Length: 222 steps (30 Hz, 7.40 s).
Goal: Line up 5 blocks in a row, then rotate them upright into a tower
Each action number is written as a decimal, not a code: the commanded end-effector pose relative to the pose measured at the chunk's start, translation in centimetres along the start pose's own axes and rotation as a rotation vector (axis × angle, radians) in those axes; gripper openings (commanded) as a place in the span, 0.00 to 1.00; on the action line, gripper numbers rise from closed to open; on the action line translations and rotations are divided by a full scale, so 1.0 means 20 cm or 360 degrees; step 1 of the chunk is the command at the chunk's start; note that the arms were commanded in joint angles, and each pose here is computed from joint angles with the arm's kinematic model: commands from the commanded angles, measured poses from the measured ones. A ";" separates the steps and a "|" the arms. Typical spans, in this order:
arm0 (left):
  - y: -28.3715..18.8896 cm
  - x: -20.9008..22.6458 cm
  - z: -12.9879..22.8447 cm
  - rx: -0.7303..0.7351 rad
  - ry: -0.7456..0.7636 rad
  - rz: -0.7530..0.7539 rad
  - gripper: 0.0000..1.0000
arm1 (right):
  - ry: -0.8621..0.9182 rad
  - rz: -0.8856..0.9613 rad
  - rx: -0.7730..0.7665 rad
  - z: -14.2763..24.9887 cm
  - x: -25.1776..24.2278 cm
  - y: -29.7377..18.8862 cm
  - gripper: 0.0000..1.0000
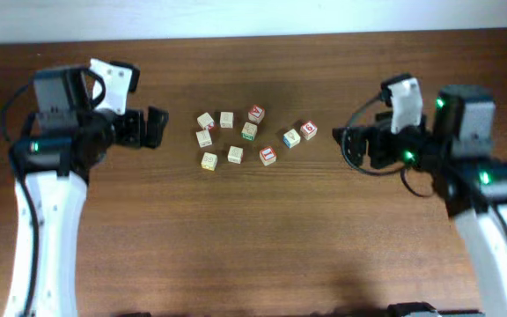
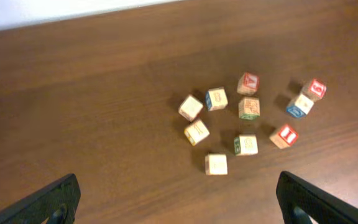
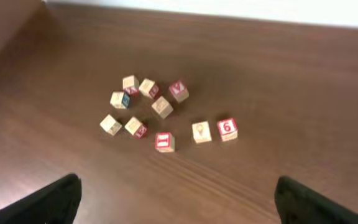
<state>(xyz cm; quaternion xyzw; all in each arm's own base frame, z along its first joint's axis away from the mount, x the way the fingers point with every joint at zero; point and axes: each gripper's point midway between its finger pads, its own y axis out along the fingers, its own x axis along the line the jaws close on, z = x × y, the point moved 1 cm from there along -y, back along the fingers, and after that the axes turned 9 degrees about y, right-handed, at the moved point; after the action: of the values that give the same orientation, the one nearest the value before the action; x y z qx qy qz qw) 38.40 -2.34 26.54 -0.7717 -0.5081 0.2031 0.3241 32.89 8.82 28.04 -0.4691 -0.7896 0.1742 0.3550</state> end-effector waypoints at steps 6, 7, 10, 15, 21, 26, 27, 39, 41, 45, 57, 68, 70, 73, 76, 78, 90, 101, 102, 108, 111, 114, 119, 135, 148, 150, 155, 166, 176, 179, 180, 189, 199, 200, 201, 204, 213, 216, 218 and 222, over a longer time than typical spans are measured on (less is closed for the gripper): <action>0.15 0.05 -0.01 0.0085 -0.0049 0.0061 0.99 | 0.0112 0.0026 0.0640 0.14 0.09 0.65 0.98; 0.15 0.05 -0.01 0.0085 -0.0049 0.0062 0.99 | 0.0156 0.0116 0.0672 0.18 0.06 0.72 0.98; 0.15 0.05 -0.01 0.0085 -0.0050 0.0062 0.99 | 0.0336 0.0378 0.0624 0.22 -0.01 0.91 0.98; 0.15 0.05 -0.01 0.0085 -0.0050 0.0062 0.99 | 0.0365 0.0219 0.0709 0.33 0.07 1.13 0.94; 0.15 0.05 -0.01 0.0085 -0.0049 0.0062 0.99 | 0.0278 0.0326 0.0769 0.48 0.06 1.28 0.69; 0.15 0.05 -0.01 0.0085 -0.0049 0.0062 0.99 | 0.0113 0.0483 0.0696 0.51 0.09 1.34 0.65; 0.15 0.04 -0.01 0.0086 -0.0049 0.0062 0.99 | 0.0092 0.0509 0.0699 0.53 0.09 1.36 0.65; 0.15 0.05 -0.01 0.0085 -0.0050 0.0062 0.99 | 0.0142 0.0650 0.0780 0.62 0.04 1.35 0.36; 0.15 0.05 -0.01 0.0085 -0.0050 0.0062 0.99 | 0.0148 0.0665 0.0809 0.60 0.05 1.32 0.33; 0.15 0.04 -0.01 0.0086 -0.0050 0.0062 0.99 | 0.0215 0.0531 0.0929 0.57 0.18 1.24 0.21; 0.15 0.04 -0.01 0.0086 -0.0049 0.0062 0.99 | 0.0645 0.0796 0.1349 1.02 0.09 0.97 0.23; 0.15 0.04 -0.01 0.0086 -0.0050 0.0062 0.99 | 0.0666 0.0805 0.1444 1.10 0.15 0.93 0.48; 0.15 0.05 -0.01 0.0085 -0.0050 0.0062 0.99 | 0.0670 0.0792 0.1418 1.08 0.15 0.94 0.53; 0.15 0.05 -0.01 0.0085 -0.0050 0.0062 0.99 | 0.0634 0.0739 0.1287 0.87 0.12 0.96 0.54; 0.15 0.05 -0.01 0.0085 -0.0049 0.0062 0.99 | 0.0634 0.0743 0.1006 0.56 0.02 1.00 0.59; 0.15 0.05 -0.01 0.0085 -0.0049 0.0062 0.99 | 0.0668 0.0706 0.0846 0.44 -0.04 1.06 0.61; 0.15 0.05 -0.01 0.0086 -0.0050 0.0062 0.99 | 0.0995 0.0930 0.0481 0.35 -0.24 1.24 0.60; 0.15 0.05 -0.01 0.0086 -0.0049 0.0062 0.99 | 0.1006 0.0960 0.0542 0.46 -0.31 1.37 0.48; 0.15 0.05 -0.01 0.0086 -0.0049 0.0062 0.99 | 0.0994 0.0962 0.0556 0.46 -0.31 1.36 0.45; 0.15 0.05 -0.01 0.0086 -0.0050 0.0062 0.99 | 0.0800 0.0918 0.0685 0.50 -0.30 1.34 0.27; 0.15 0.05 -0.01 0.0086 -0.0050 0.0062 0.99 | 0.0573 0.0755 0.0745 0.45 -0.23 1.32 0.27; 0.15 0.05 -0.01 0.0086 -0.0050 0.0062 0.99 | 0.0434 0.0562 0.0811 0.36 -0.09 1.23 0.27; 0.15 0.05 -0.01 0.0086 -0.0050 0.0062 0.99 | 0.0424 0.0197 0.1144 0.47 0.14 1.06 0.27; 0.15 0.05 -0.01 0.0086 -0.0049 0.0062 0.99 | 0.0397 0.0609 0.1543 0.65 0.04 0.63 0.18; 0.15 0.05 -0.01 0.0086 -0.0049 0.0062 0.99 | 0.0463 0.0750 0.1238 0.93 -0.05 0.74 0.24; 0.15 0.05 -0.01 0.0086 -0.0049 0.0062 0.99 | 0.0500 0.0715 0.1213 1.02 -0.08 0.80 0.24; 0.15 0.05 -0.01 0.0086 -0.0050 0.0062 0.99 | 0.0495 0.0682 0.1220 1.03 -0.08 0.82 0.34; 0.15 0.05 -0.01 0.0086 -0.0050 0.0062 0.99 | 0.0478 0.0615 0.1221 0.92 -0.04 0.80 0.44; 0.15 0.05 -0.01 0.0086 -0.0049 0.0062 0.99 | 0.0474 0.0282 0.0559 0.35 0.27 1.19 0.43; 0.15 0.05 -0.01 0.0086 -0.0049 0.0062 0.99 | 0.0506 0.0229 0.0550 0.44 0.35 1.39 0.43; 0.15 0.04 -0.01 0.0087 -0.0050 0.0063 0.99 | 0.0522 0.0234 0.0555 0.47 0.35 1.42 0.47; 0.15 0.05 -0.01 0.0086 -0.0049 0.0062 0.99 | 0.0575 0.0292 0.0605 0.62 0.33 1.56 0.47; 0.15 0.05 -0.01 0.0086 -0.0050 0.0062 0.99 | 0.0591 0.0320 0.0640 0.67 0.29 1.60 0.41; 0.15 0.05 -0.01 0.0086 -0.0049 0.0062 0.99 | 0.0583 0.0333 0.0651 0.66 0.28 1.56 0.38; 0.15 0.05 -0.01 0.0086 -0.0049 0.0062 0.99 | 0.0563 0.0343 0.0664 0.64 0.28 1.53 0.37; 0.15 0.05 -0.01 0.0086 -0.0050 0.0062 0.99 | 0.0505 0.0468 0.0757 0.63 0.23 1.43 0.34; 0.15 0.05 -0.01 0.0086 -0.0050 0.0062 0.99 | 0.0501 0.0601 0.1214 0.80 0.27 1.17 0.27; 0.15 0.05 -0.01 0.0086 -0.0050 0.0062 0.99 | 0.0434 0.0611 0.1308 0.89 0.36 1.12 0.27; 0.15 0.05 -0.01 0.0086 -0.0049 0.0062 0.99 | 0.0412 0.0661 0.1345 0.95 0.40 1.10 0.27; 0.15 0.05 -0.01 0.0086 -0.0050 0.0062 0.99 | 0.0355 0.0859 0.1320 0.99 0.36 1.05 0.29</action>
<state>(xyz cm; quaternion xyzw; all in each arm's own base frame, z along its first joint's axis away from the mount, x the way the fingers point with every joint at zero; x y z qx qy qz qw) 40.59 -2.27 24.00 -0.7654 -0.4917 0.2369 0.3410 28.70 27.54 3.92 -0.4583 -0.4693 0.5146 0.5522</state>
